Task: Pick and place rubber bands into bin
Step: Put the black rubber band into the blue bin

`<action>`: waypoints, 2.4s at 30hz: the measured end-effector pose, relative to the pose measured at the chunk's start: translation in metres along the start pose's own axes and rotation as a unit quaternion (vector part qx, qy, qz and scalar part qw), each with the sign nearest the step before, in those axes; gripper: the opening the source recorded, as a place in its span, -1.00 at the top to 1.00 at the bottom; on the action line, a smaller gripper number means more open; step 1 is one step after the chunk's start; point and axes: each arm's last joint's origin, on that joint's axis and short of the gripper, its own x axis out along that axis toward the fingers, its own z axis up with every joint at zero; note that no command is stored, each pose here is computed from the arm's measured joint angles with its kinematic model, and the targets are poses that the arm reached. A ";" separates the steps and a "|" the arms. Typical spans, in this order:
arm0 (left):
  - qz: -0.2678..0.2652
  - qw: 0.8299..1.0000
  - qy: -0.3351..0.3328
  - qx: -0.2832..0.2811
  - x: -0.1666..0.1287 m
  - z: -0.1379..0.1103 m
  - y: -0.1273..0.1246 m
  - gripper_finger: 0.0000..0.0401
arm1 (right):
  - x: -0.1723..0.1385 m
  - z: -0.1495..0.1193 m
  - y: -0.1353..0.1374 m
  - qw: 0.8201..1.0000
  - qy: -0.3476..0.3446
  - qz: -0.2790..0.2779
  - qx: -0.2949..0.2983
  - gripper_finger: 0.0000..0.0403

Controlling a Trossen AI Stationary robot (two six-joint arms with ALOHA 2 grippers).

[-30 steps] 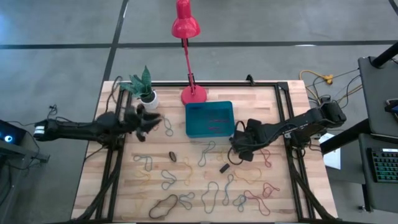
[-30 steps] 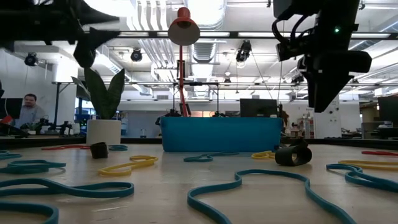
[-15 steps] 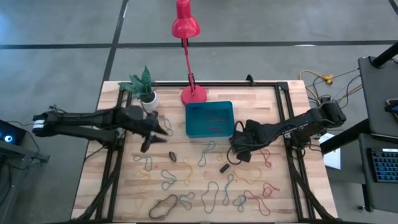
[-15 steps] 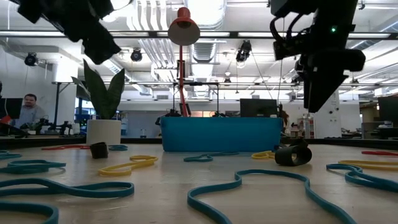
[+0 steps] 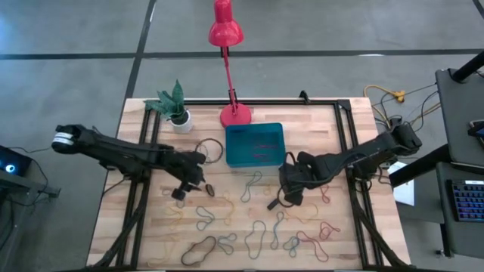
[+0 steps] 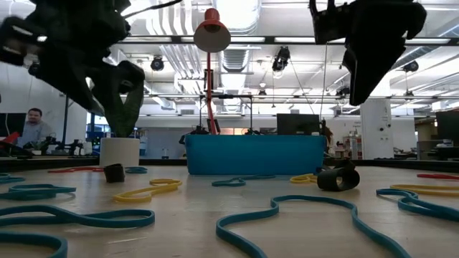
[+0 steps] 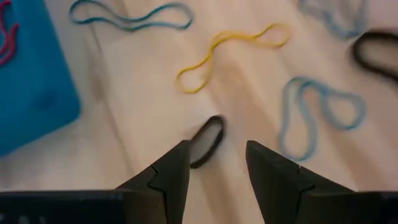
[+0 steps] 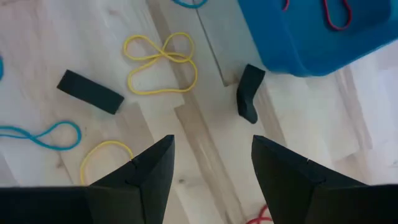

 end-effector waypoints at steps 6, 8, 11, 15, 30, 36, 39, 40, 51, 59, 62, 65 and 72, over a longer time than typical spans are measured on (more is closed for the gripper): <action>0.010 0.997 0.038 0.072 0.020 0.013 0.005 0.29 | 0.002 -0.008 0.004 0.999 0.008 -0.005 -0.031 0.00; 0.005 0.994 0.065 0.086 0.029 0.015 0.007 0.29 | 0.002 -0.009 0.004 0.999 0.010 -0.006 -0.033 0.00; -0.007 0.988 0.111 0.105 0.043 0.015 0.009 0.29 | 0.002 -0.009 0.004 0.999 0.010 -0.006 -0.034 -0.06; -0.013 0.984 0.130 0.123 0.051 0.021 0.008 0.29 | 0.002 -0.010 0.004 0.999 0.011 -0.009 -0.041 -0.23; -0.026 0.977 0.134 0.161 0.060 0.022 0.002 0.29 | 0.009 -0.014 0.000 0.998 0.004 -0.042 -0.044 -0.64; -0.028 0.977 0.139 0.159 0.073 0.021 0.003 0.29 | 0.009 -0.014 0.000 0.998 0.002 -0.044 -0.043 -0.63; -0.035 0.975 0.155 0.156 0.080 0.017 0.003 0.29 | 0.009 -0.014 0.000 0.998 0.001 -0.046 -0.042 -0.62; -0.037 0.974 0.159 0.156 0.082 0.016 0.003 0.29 | 0.009 -0.014 0.000 0.998 0.000 -0.046 -0.041 -0.62; -0.041 0.973 0.168 0.154 0.087 0.017 0.003 0.59 | 0.009 -0.014 -0.001 0.998 -0.001 -0.049 -0.038 -0.62; -0.021 0.971 0.181 0.158 0.081 0.023 0.005 0.98 | 0.009 -0.013 -0.001 0.998 -0.010 -0.058 -0.039 -0.62; 0.026 0.969 0.181 0.164 0.060 0.043 0.012 0.99 | 0.009 -0.013 -0.001 0.998 -0.010 -0.059 -0.036 -0.62; 0.076 0.976 0.133 0.157 0.033 0.071 0.024 0.99 | 0.009 -0.013 -0.001 0.998 -0.011 -0.059 -0.029 -0.62; 0.189 0.978 0.022 0.083 0.000 0.104 0.090 1.00 | 0.009 -0.013 -0.002 0.997 -0.029 -0.078 -0.006 -0.62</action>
